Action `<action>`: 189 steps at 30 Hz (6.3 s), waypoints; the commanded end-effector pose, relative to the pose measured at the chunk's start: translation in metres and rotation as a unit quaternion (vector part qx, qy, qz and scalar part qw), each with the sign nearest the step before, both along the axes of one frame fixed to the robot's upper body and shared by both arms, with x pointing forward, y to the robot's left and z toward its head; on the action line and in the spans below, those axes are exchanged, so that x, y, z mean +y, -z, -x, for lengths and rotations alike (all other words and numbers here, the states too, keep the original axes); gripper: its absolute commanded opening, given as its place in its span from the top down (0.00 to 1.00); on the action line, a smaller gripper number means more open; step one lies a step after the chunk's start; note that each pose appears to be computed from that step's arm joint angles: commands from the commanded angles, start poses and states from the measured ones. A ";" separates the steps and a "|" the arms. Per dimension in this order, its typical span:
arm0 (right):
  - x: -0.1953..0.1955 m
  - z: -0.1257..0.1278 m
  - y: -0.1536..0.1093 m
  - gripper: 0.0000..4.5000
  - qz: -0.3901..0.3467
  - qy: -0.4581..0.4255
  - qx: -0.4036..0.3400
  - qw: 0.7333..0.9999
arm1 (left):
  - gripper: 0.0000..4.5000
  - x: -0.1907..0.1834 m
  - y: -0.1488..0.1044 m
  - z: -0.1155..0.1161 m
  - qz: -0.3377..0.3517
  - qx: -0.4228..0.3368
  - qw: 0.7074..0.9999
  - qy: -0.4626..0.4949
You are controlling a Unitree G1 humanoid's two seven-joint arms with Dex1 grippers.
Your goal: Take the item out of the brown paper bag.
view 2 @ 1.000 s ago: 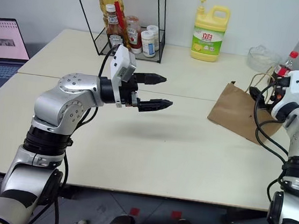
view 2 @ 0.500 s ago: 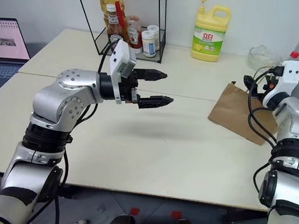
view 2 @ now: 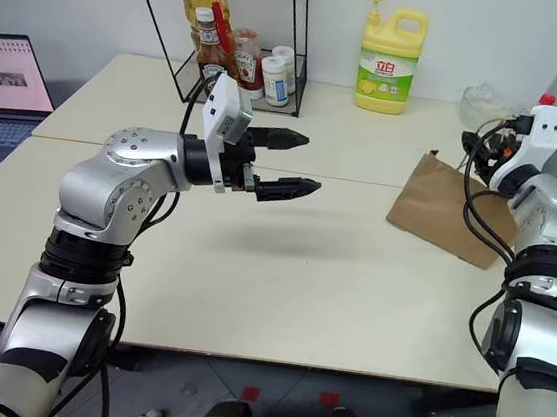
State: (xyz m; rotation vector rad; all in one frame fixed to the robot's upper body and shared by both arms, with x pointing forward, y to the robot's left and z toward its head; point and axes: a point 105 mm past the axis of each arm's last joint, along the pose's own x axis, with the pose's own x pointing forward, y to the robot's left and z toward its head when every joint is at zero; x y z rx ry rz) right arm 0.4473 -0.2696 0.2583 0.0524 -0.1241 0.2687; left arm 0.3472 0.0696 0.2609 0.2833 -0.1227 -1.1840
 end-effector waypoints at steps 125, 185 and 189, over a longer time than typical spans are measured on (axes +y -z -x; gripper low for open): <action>0.175 0.091 0.002 0.01 0.142 -0.338 -0.053 0.929 | 0.00 0.143 0.023 0.002 0.023 -0.023 0.941 -0.336; 0.117 0.113 0.103 0.01 0.128 -0.120 0.060 0.983 | 0.00 0.088 0.098 0.056 -0.306 0.078 0.942 -0.114; 0.115 0.116 0.105 0.01 0.134 -0.124 0.063 0.981 | 0.00 0.080 0.079 0.072 -0.352 -0.018 0.936 0.006</action>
